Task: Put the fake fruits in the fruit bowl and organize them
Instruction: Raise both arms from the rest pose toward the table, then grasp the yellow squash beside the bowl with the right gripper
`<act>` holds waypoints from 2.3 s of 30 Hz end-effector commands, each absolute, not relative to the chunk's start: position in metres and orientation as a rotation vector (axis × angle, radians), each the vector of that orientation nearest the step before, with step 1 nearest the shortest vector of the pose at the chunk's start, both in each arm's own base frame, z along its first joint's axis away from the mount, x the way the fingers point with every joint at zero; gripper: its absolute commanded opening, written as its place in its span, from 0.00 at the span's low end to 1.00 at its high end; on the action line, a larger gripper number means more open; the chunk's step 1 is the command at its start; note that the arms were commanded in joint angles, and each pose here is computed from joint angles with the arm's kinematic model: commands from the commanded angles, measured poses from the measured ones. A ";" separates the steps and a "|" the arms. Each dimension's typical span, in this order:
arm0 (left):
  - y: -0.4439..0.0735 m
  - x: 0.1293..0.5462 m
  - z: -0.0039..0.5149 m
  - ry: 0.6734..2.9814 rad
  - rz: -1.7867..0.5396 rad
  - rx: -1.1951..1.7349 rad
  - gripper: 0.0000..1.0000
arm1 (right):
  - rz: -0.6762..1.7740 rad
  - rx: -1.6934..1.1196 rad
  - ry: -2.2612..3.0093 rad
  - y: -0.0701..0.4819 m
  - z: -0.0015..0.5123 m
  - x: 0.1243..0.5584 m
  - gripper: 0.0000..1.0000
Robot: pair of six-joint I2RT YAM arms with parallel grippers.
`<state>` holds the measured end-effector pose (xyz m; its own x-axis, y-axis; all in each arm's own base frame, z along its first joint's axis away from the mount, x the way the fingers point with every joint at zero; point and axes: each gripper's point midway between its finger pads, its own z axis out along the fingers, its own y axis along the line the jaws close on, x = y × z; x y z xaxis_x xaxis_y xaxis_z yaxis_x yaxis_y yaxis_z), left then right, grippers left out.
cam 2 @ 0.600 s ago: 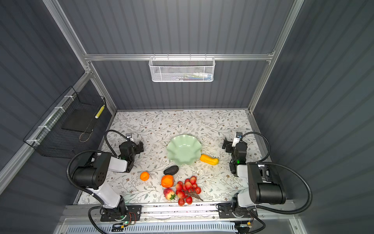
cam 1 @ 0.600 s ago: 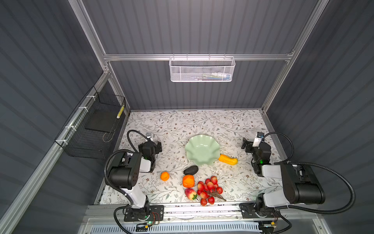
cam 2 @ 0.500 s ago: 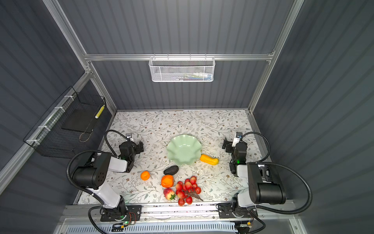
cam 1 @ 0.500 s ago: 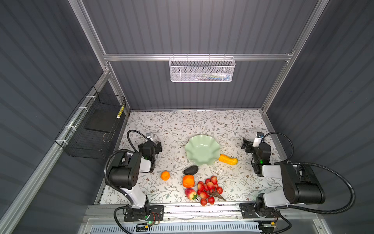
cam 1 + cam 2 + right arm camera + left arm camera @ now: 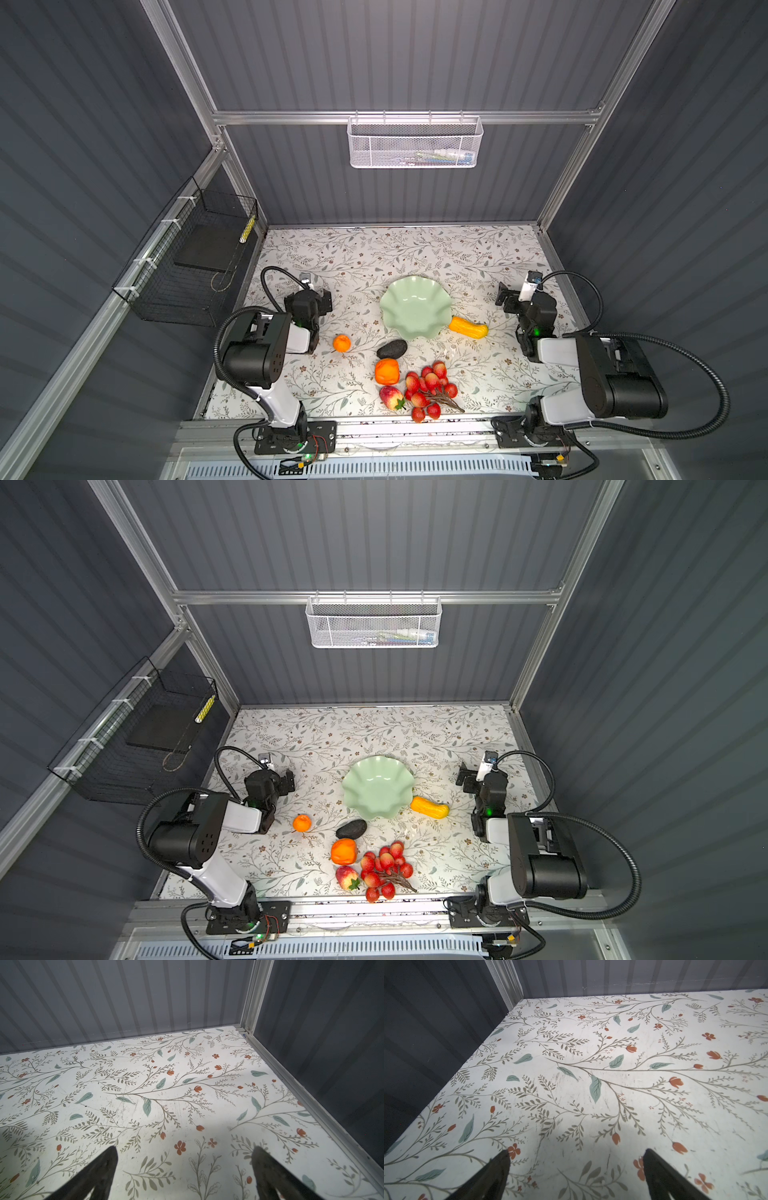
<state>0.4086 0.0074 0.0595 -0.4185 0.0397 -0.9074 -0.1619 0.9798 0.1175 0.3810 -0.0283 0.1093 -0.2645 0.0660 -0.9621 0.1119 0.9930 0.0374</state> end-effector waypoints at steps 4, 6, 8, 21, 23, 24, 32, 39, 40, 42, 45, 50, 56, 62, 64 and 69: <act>0.011 0.414 0.067 1.963 0.223 -0.112 1.00 | -0.031 0.129 1.812 -0.028 0.120 0.386 0.99; 0.010 0.414 0.067 1.962 0.221 -0.112 1.00 | -0.033 0.130 1.810 -0.028 0.120 0.386 0.99; 0.010 0.414 0.067 1.962 0.221 -0.111 1.00 | -0.037 0.134 1.804 -0.029 0.121 0.385 0.99; 0.018 0.417 0.119 2.037 0.226 -0.236 1.00 | 0.383 0.445 2.012 -0.006 0.172 0.379 0.99; 0.010 0.414 0.139 2.005 0.112 -0.290 1.00 | 0.473 0.396 2.027 0.009 0.175 0.372 0.99; 0.003 0.411 0.149 1.982 0.038 -0.309 0.99 | 0.491 0.398 2.069 0.013 0.172 0.366 0.99; -0.017 0.391 0.181 1.894 -0.220 -0.384 0.99 | 0.444 0.398 2.449 0.051 0.133 0.297 0.99; -0.017 0.385 0.188 1.902 -0.220 -0.372 1.00 | 0.559 0.639 2.488 0.094 0.107 0.274 0.99; -0.017 0.384 0.189 1.902 -0.222 -0.373 1.00 | 0.572 0.691 2.477 0.096 0.104 0.274 0.99; -0.017 0.381 0.190 1.898 -0.228 -0.375 1.00 | 0.572 0.782 2.458 0.097 0.099 0.273 0.99; -0.017 0.377 0.191 1.895 -0.230 -0.378 1.00 | 0.611 0.901 2.403 0.100 0.098 0.274 0.99; -0.016 0.374 0.194 1.893 -0.228 -0.377 1.00 | 0.717 1.089 2.332 0.106 0.093 0.272 0.99; -0.016 0.373 0.195 1.894 -0.225 -0.373 1.00 | 0.792 1.242 2.269 0.108 0.085 0.274 0.99; -0.017 0.373 0.193 1.899 -0.228 -0.373 1.00 | 0.818 1.326 2.292 0.118 0.067 0.283 0.99; -0.017 0.373 0.193 1.901 -0.225 -0.372 1.00 | 0.813 1.353 2.305 0.121 0.061 0.286 0.99; -0.015 0.370 0.192 1.909 -0.212 -0.370 1.00 | 0.788 1.411 2.322 0.124 0.045 0.292 0.96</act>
